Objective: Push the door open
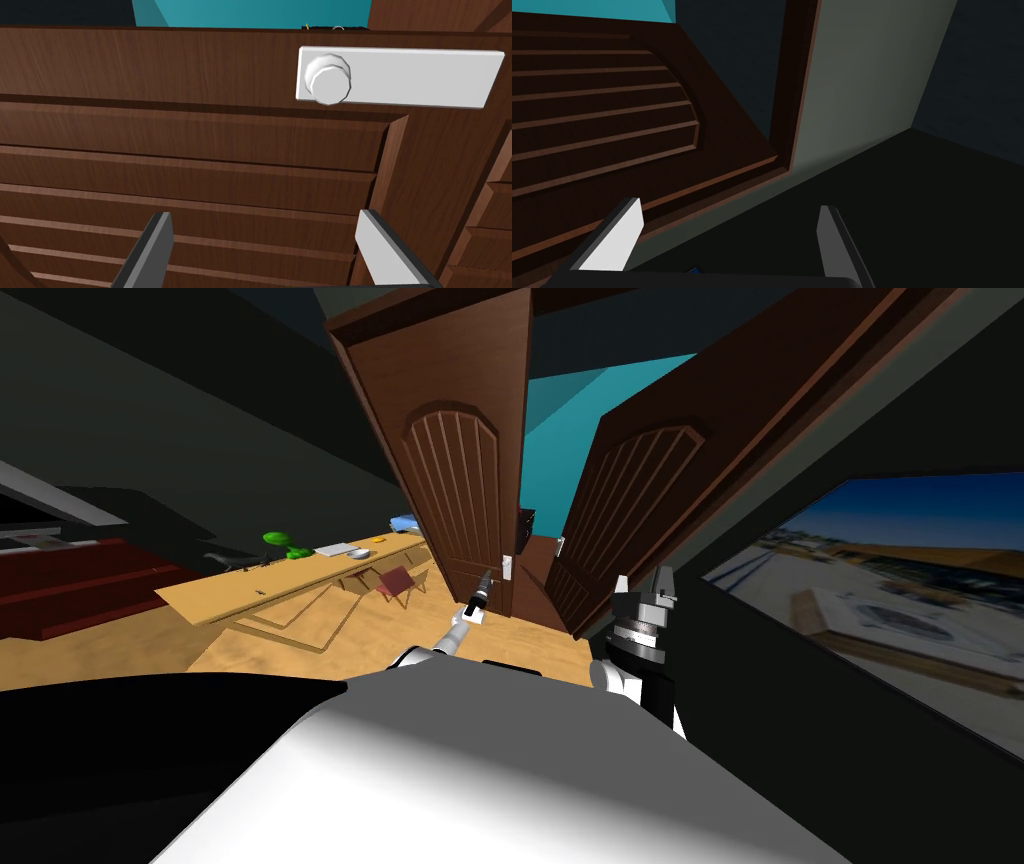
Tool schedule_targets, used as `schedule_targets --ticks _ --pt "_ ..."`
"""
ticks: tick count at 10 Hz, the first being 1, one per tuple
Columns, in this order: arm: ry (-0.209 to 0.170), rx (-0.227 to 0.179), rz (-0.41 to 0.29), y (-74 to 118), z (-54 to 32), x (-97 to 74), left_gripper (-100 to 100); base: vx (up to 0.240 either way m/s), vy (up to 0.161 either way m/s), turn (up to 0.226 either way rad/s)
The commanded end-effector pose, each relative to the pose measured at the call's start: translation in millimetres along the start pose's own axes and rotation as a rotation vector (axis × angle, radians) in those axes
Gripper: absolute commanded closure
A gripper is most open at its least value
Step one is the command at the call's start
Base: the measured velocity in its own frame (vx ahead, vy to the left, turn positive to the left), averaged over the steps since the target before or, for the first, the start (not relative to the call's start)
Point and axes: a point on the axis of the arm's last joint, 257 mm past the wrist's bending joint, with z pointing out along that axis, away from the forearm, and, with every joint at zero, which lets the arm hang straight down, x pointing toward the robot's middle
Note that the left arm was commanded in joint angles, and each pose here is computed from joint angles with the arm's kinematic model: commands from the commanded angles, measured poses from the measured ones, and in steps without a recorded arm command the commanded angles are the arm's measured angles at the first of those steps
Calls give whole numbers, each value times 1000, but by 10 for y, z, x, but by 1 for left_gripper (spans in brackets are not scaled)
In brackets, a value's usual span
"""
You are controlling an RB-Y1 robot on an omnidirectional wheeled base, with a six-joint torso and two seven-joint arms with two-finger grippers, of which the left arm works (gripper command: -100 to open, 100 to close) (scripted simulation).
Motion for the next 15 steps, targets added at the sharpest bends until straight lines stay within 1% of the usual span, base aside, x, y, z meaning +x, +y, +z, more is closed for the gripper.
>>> schedule_targets --ticks 1,3,4,5,6,10,11,12,14,15 --pt "5 -24 -1 79 56 30 -100 73 34 -50" --pt "11 -61 -2 205 105 72 -100 90 26 -50" --pt "10 -70 -2 245 89 67 -100 58 25 -16" --pt "13 -85 -3 291 114 88 -100 40 13 -28" --pt "13 -87 -3 301 110 87 -100 29 11 -12" --pt "22 -139 -3 466 165 152 -100 52 18 -30" --pt "25 -159 -3 526 182 177 -100 67 36 -45" --pt "25 -159 -3 526 182 177 -100 60 24 -22" --pt "29 -178 -3 578 195 202 -100 44 15 -16" --pt "28 -173 -3 562 196 196 -100 18 6 -4"
